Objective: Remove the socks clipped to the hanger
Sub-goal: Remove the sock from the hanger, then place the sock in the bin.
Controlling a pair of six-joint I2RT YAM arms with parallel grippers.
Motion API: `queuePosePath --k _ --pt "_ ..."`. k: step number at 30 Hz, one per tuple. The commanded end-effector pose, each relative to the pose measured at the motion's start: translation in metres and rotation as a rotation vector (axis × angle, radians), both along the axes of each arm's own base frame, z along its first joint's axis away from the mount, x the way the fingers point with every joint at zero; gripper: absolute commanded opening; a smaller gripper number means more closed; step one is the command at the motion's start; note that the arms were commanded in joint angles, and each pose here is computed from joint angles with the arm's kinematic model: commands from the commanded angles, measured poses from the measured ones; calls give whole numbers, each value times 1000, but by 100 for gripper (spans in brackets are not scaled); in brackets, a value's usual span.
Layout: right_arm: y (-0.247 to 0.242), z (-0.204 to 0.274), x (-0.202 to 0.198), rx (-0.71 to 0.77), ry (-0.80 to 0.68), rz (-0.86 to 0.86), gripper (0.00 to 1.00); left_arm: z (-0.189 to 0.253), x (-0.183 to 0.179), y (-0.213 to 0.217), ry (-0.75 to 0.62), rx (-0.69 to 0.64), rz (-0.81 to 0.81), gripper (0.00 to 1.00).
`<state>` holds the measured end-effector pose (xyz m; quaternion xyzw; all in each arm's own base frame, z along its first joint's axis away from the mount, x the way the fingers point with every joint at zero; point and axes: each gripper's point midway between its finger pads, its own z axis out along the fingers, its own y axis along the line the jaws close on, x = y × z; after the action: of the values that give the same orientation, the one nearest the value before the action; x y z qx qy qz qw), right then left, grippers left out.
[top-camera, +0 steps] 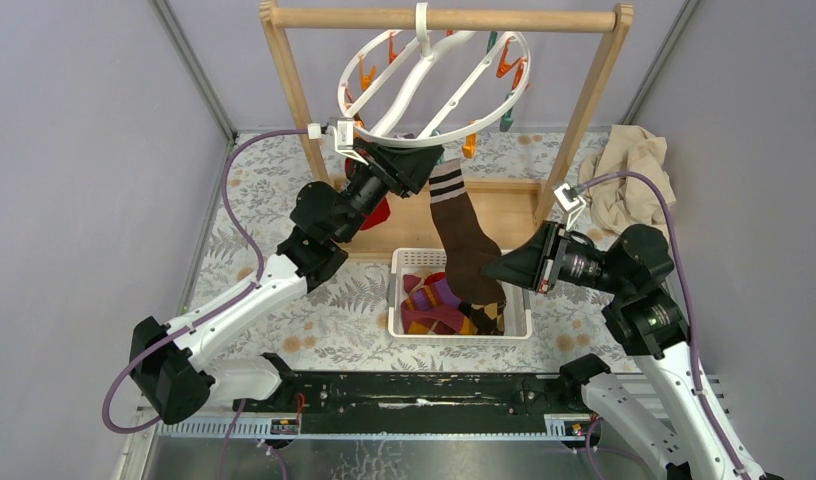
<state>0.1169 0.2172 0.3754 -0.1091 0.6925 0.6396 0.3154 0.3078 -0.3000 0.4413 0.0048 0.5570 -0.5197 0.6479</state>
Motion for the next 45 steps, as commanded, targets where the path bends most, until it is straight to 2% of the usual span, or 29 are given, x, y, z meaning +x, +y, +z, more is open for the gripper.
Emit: queuePosePath --k 1,16,20,24,28,31,36,45 --pt "-1 10 -9 29 -52 38 0 23 -4 12 -63 -64 22 52" --pt "0 3 -7 21 -37 38 0 23 -7 11 -67 -48 10 23" --pt "0 -4 -6 2 -30 32 0 23 -7 11 -64 -43 9 23" --pt "1 -16 -2 -10 -8 25 0 16 -5 8 -41 -22 9 32" --pt "1 -33 6 -43 16 3 0 8 -5 3 -9 21 -15 54" --pt "2 -50 13 -70 40 -9 0 -1 -11 -4 13 56 -63 63" --pt "6 -88 25 -112 104 -20 0 -18 -23 -10 56 104 -123 73" --pt "7 -174 47 -219 230 -70 0 -31 -45 -14 83 160 -166 84"
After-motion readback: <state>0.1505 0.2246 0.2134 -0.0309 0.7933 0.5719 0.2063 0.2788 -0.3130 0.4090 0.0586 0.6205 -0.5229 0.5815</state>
